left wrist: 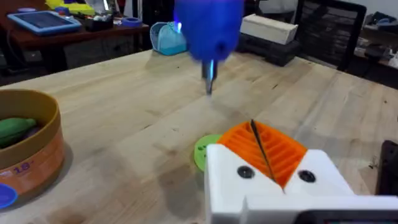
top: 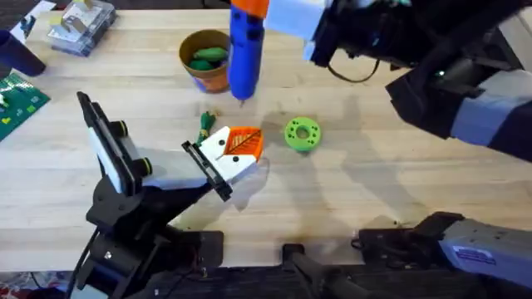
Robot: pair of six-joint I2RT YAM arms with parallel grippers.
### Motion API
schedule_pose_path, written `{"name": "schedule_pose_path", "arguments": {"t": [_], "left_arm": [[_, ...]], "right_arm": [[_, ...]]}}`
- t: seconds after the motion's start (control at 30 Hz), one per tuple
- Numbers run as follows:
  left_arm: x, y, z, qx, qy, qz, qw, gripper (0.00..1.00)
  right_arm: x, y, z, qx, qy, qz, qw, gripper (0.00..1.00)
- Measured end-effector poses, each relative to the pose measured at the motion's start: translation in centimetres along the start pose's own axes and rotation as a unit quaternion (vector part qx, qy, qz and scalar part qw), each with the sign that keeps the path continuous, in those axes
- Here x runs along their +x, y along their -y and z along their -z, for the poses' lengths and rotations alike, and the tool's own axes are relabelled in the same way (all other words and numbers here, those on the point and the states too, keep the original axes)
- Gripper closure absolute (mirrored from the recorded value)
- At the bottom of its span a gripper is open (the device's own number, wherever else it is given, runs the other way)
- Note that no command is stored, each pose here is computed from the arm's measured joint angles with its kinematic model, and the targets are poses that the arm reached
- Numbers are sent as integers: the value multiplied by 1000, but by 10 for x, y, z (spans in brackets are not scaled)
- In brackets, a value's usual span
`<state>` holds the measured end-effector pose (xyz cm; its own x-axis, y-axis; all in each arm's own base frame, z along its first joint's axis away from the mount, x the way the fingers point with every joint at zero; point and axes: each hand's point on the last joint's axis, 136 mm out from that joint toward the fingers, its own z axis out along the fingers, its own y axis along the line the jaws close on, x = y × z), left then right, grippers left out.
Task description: Pick up the gripper from the table and insert it into the empty holder that is missing its gripper. Then pick up a screw, insert it into the mounting hole, and use the screwdriver to tighten it. Finally, clean up the table by picking up the vegetable and placing it into the bucket.
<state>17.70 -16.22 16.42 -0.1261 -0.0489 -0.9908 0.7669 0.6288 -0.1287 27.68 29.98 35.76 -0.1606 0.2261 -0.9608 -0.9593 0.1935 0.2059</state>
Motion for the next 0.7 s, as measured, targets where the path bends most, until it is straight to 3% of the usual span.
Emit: {"name": "schedule_pose_path", "arguments": {"t": [0.17, 0.3, 0.4, 0.5, 0.63, 0.67, 0.7], "left_arm": [[0, 0, 0, 0, 0, 0, 1000, 982], [0, 0, 0, 0, 0, 0, 1000, 982], [0, 0, 0, 0, 0, 0, 1000, 982], [0, 0, 0, 0, 0, 0, 1000, 982], [0, 0, 0, 0, 0, 0, 1000, 982], [0, 0, 0, 0, 0, 0, 1000, 982], [0, 0, 0, 0, 0, 0, 1000, 982]], "right_arm": [[68, 49, 23, 95, -129, 1, 987, 977], [120, 93, 64, 205, -251, 62, 944, 977], [147, 118, 100, 271, -347, 129, 889, 977], [172, 137, 142, 308, -456, 189, 813, 977], [209, 152, 189, 305, -585, 230, 715, 977], [231, 159, 206, 286, -637, 242, 673, 977], [236, 161, 210, 281, -648, 244, 665, 977]]}}
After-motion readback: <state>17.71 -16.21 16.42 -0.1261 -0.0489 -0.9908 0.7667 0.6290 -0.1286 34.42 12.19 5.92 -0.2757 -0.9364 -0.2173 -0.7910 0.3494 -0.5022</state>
